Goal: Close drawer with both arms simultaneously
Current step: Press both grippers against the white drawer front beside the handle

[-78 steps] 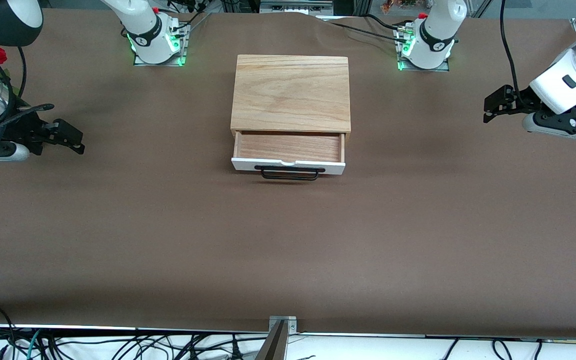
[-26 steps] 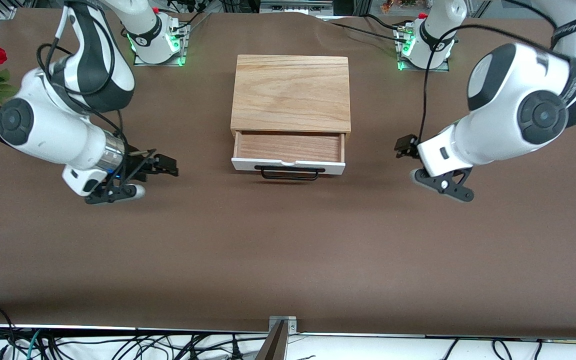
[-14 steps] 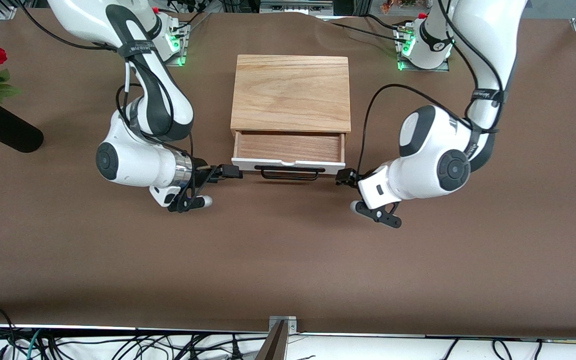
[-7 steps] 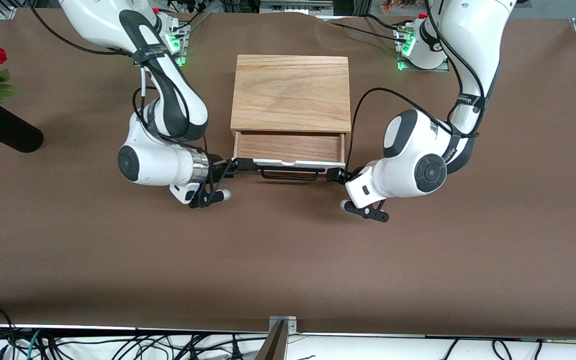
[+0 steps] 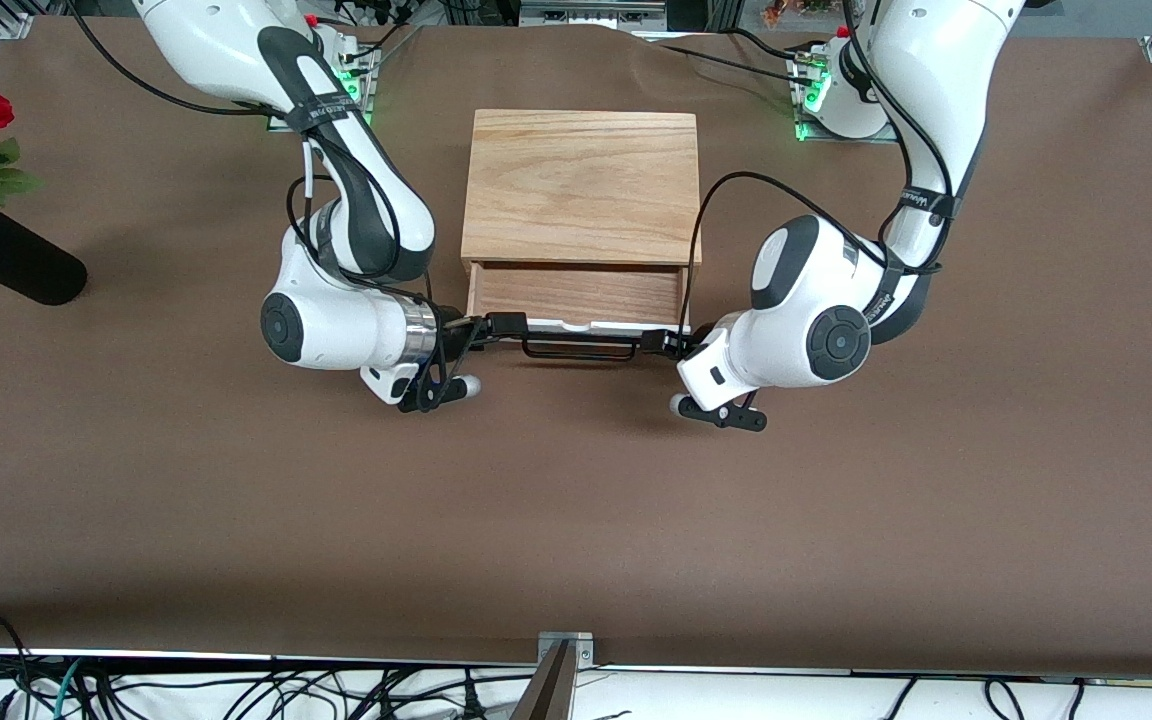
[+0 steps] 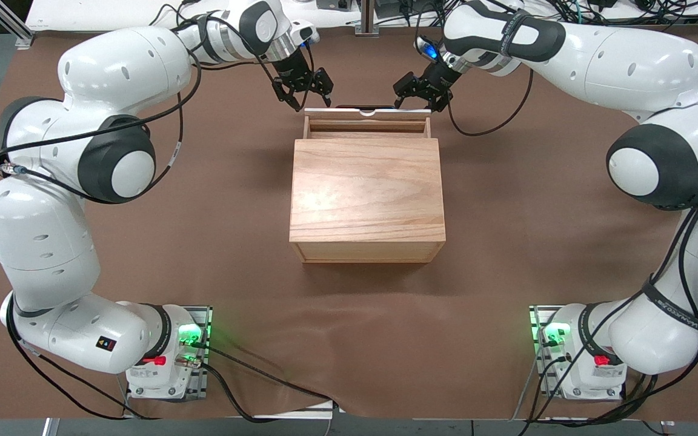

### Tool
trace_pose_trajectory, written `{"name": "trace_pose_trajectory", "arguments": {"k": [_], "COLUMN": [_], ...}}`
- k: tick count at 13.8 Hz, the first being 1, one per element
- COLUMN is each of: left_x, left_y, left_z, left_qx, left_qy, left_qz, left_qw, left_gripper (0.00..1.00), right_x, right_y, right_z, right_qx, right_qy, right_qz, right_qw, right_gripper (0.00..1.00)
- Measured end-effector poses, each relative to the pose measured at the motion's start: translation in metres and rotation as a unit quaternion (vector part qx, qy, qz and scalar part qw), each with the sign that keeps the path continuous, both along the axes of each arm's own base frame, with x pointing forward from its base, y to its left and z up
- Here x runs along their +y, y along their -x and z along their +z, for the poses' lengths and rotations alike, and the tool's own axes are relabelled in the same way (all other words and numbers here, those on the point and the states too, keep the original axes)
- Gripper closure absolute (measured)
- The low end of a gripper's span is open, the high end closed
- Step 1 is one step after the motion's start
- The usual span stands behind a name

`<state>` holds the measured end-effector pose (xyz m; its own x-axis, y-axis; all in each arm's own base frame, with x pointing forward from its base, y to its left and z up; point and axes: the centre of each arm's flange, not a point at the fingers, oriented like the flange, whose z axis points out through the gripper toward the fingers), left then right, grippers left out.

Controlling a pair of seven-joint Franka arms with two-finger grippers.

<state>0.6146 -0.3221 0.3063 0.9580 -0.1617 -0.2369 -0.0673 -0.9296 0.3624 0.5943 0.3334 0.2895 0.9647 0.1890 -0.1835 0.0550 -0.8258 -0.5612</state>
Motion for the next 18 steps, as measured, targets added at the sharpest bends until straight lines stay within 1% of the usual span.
{"name": "trace_pose_trajectory", "arguments": {"k": [4,10,18], "left_x": [-0.002,-0.004,-0.005], "left_y": [0.002,0.009,0.011], "left_z": [-0.001,-0.011,-0.012], "left_qx": [0.015,0.034,0.045], "left_qy": [0.009,0.000,-0.007], "left_qz": [0.023,0.038,0.059], "left_qw": [1.000,0.999,0.997], "left_gripper": [0.00,0.00,0.00], "right_x": [-0.001,-0.005,-0.005], "right_y": [0.000,-0.002,-0.002], "right_z": [0.000,-0.007,-0.008], "right_qx": [0.001,0.004,0.005], "right_qy": [0.000,0.003,0.003], "right_qz": [-0.001,-0.004,-0.004], "right_qw": [1.000,1.000,1.000], "right_gripper": [0.00,0.00,0.00]}}
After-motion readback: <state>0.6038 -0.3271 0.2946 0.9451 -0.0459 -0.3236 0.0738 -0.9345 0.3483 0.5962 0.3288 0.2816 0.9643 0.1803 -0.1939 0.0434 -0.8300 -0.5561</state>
